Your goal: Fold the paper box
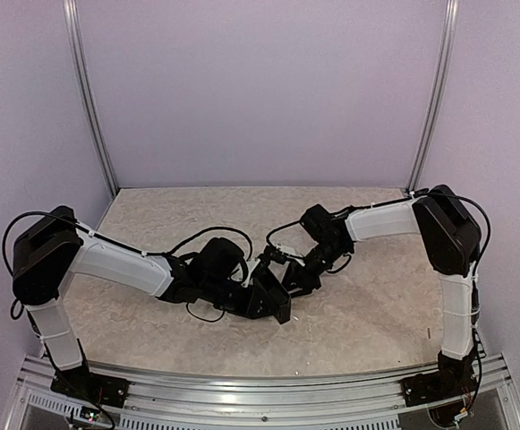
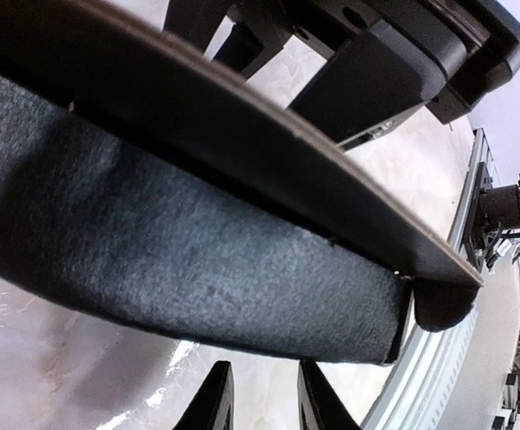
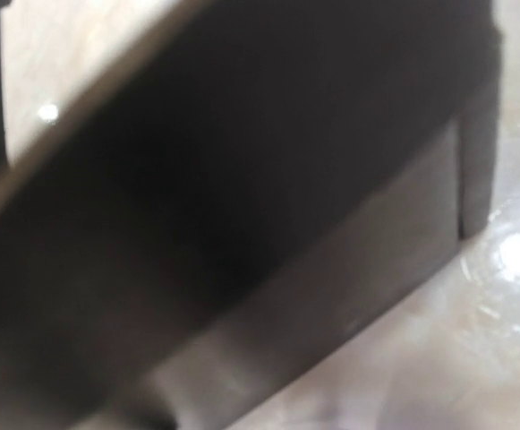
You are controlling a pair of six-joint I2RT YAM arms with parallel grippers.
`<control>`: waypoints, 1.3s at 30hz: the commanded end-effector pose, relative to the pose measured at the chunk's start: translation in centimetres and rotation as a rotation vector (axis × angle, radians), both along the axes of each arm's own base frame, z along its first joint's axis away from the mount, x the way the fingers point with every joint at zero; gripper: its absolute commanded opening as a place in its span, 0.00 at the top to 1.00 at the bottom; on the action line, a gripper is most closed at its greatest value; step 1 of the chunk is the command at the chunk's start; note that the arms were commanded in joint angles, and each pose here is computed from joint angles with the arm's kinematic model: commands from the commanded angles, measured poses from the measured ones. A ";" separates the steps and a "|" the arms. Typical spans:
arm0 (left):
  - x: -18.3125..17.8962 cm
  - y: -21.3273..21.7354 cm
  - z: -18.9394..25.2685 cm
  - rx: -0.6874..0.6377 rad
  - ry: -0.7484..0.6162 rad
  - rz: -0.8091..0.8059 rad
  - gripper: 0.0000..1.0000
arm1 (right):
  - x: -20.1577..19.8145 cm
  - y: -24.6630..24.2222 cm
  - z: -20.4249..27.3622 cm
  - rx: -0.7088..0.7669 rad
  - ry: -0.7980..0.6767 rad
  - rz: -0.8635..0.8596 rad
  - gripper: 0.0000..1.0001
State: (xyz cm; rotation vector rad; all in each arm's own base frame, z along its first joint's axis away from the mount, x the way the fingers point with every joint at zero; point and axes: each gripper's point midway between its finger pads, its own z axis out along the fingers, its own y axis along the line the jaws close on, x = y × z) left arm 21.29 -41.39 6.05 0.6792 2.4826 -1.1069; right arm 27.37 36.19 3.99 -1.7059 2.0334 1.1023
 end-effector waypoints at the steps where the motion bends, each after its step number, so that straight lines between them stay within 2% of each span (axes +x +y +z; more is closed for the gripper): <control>1: -0.3 1.2 0.1 0.062 -0.044 0.009 0.75 | 0.0 -0.4 0.4 -0.007 -0.005 0.004 0.65; 10: -0.6 3.1 0.5 0.142 -0.073 0.008 0.74 | 2.0 -2.7 1.9 -0.003 -0.019 -0.073 0.59; 13: -0.3 4.1 2.2 0.176 -0.131 0.006 0.74 | 2.8 -4.6 3.0 -0.006 -0.036 -0.113 0.57; 15: 0.4 4.7 4.4 0.184 -0.207 0.004 0.73 | 3.5 -6.1 4.4 0.002 -0.073 -0.148 0.52; 16: 1.0 5.1 5.3 0.194 -0.243 0.008 0.71 | 3.8 -6.9 5.4 0.011 -0.101 -0.168 0.48; 17: 1.8 5.5 6.6 0.196 -0.286 0.015 0.69 | 4.1 -7.7 6.5 0.025 -0.133 -0.187 0.40; 19: 3.9 6.5 8.5 0.204 -0.347 0.041 0.67 | 4.3 -8.9 9.1 0.064 -0.234 -0.216 0.03; 20: 5.0 6.9 9.1 0.206 -0.365 0.052 0.66 | 4.3 -9.4 10.5 0.093 -0.303 -0.229 0.01; 22: 7.6 7.8 10.0 0.206 -0.388 0.067 0.66 | 3.9 -9.7 13.2 0.182 -0.442 -0.254 0.00; 26: 10.1 7.2 11.3 0.199 -0.455 -0.014 0.67 | 0.4 -9.7 14.4 0.307 -0.461 -0.220 0.00; 28: 10.6 6.6 12.3 0.181 -0.465 -0.050 0.69 | -1.9 -9.3 12.9 0.259 -0.464 -0.101 0.02; 33: 11.1 5.3 13.5 0.245 -0.509 -0.195 0.68 | -4.7 -9.0 9.8 0.131 -0.482 0.091 0.22; 36: 11.4 5.1 11.8 0.317 -0.455 -0.255 0.68 | -5.7 -8.1 8.7 0.097 -0.495 0.149 0.33; 39: 11.2 4.8 9.5 0.345 -0.396 -0.283 0.75 | -5.9 -6.9 8.2 0.089 -0.536 0.174 0.38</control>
